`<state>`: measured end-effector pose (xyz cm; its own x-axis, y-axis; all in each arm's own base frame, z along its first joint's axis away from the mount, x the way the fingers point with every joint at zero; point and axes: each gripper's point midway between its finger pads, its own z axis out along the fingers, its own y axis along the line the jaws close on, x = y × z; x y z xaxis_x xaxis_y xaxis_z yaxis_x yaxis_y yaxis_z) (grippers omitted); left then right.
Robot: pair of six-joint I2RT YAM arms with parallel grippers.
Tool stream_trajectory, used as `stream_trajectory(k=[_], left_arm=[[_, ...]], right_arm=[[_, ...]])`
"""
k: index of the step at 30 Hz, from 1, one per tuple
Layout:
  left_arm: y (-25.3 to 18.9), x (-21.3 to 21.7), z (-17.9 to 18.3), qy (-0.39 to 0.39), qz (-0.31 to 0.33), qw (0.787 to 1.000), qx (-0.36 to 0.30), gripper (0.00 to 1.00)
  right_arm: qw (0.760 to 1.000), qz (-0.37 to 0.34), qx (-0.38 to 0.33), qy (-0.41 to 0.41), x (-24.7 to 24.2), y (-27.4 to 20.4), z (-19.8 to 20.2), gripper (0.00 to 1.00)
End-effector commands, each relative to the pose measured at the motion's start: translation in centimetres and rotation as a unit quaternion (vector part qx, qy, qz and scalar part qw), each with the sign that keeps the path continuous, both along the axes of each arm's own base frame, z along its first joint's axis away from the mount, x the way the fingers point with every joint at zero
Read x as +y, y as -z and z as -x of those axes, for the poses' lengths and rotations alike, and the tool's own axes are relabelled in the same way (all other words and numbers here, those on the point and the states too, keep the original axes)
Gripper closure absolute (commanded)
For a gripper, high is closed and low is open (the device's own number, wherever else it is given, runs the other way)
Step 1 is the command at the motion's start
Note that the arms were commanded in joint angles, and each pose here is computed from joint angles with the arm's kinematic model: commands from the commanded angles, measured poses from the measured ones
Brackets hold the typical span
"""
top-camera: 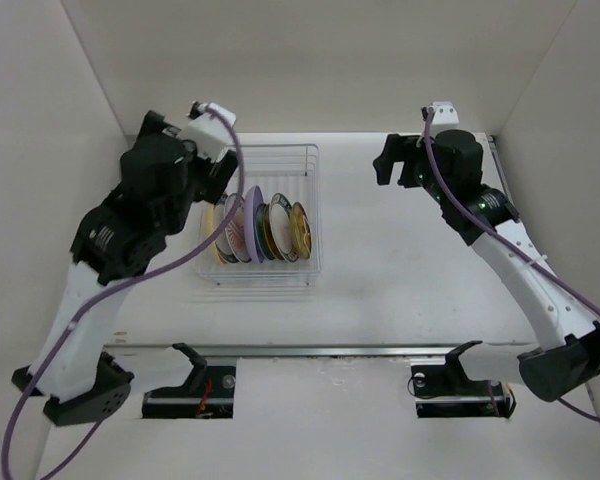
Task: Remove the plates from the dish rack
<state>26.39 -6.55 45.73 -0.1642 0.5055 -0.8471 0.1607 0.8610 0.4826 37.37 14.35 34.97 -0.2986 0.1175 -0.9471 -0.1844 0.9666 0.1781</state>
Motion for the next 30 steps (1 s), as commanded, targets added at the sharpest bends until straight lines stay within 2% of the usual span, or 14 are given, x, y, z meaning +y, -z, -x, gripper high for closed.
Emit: stream_trajectory(k=[1, 2, 3, 4, 5, 8, 10, 13, 14, 15, 19, 21, 28, 30], left_arm=[[1.2, -1.3, -4.6, -0.014, -0.055, 0.998, 0.027, 0.07], [-0.5, -2.9, -4.2, 0.031, -0.007, 0.999, 0.021, 0.14], [-0.1, -3.9, -4.1, 0.051, 0.007, 0.998, 0.038, 0.16], [1.2, -5.5, -4.5, 0.071, 0.007, 0.995, 0.068, 0.13], [2.4, -6.1, -4.3, 0.063, 0.026, 0.993, 0.094, 0.01], [6.0, -8.6, -5.9, 0.055, 0.037, 0.985, 0.159, 0.00], [8.3, -12.1, -6.6, 0.104, 0.057, 0.969, 0.216, 0.04], [9.8, -16.7, -4.8, 0.197, 0.062, 0.936, 0.284, 0.18], [11.9, -17.9, -5.6, 0.196, 0.048, 0.930, 0.308, 0.26], [12.9, -18.4, -5.6, 0.200, 0.035, 0.925, 0.321, 0.43], [18.7, -19.1, -7.7, 0.165, -0.006, 0.915, 0.369, 0.68], [21.1, -19.3, -8.4, 0.154, -0.011, 0.906, 0.395, 0.72], [26.9, -18.8, -8.3, 0.123, -0.035, 0.880, 0.458, 0.72], [27.8, -17.7, -9.5, 0.085, -0.042, 0.890, 0.446, 0.72]], right_arm=[[0.998, 0.000, -0.031, -0.062, 1.8, -1.3, -0.2, 0.01], [0.997, -0.002, -0.035, -0.062, 1.9, -1.5, -0.3, 0.01], [0.997, -0.002, -0.035, -0.062, 1.9, -1.5, -0.3, 0.01], [0.997, -0.002, -0.035, -0.062, 1.9, -1.5, -0.3, 0.01], [0.998, 0.000, -0.031, -0.062, 1.9, -1.1, -0.3, 0.01], [0.997, -0.004, -0.030, -0.076, 2.3, -1.1, -0.1, 0.01], [0.996, -0.015, -0.020, -0.083, 2.8, -0.3, 0.0, 0.01], [0.997, -0.044, -0.017, -0.064, 2.6, -0.4, 0.0, 0.01], [0.997, -0.053, -0.015, -0.045, 1.9, -0.3, -0.1, 0.01], [0.997, -0.075, -0.008, -0.024, 1.6, -0.2, -0.1, 0.01], [0.994, -0.110, -0.014, 0.018, 0.2, -0.6, 0.7, 0.01], [0.992, -0.115, -0.019, 0.044, -0.8, -0.6, 1.1, 0.01], [0.991, -0.104, -0.009, 0.083, -2.5, 0.8, 1.9, 0.01], [0.991, -0.099, -0.002, 0.088, -2.7, 1.4, 2.0, 0.01]])
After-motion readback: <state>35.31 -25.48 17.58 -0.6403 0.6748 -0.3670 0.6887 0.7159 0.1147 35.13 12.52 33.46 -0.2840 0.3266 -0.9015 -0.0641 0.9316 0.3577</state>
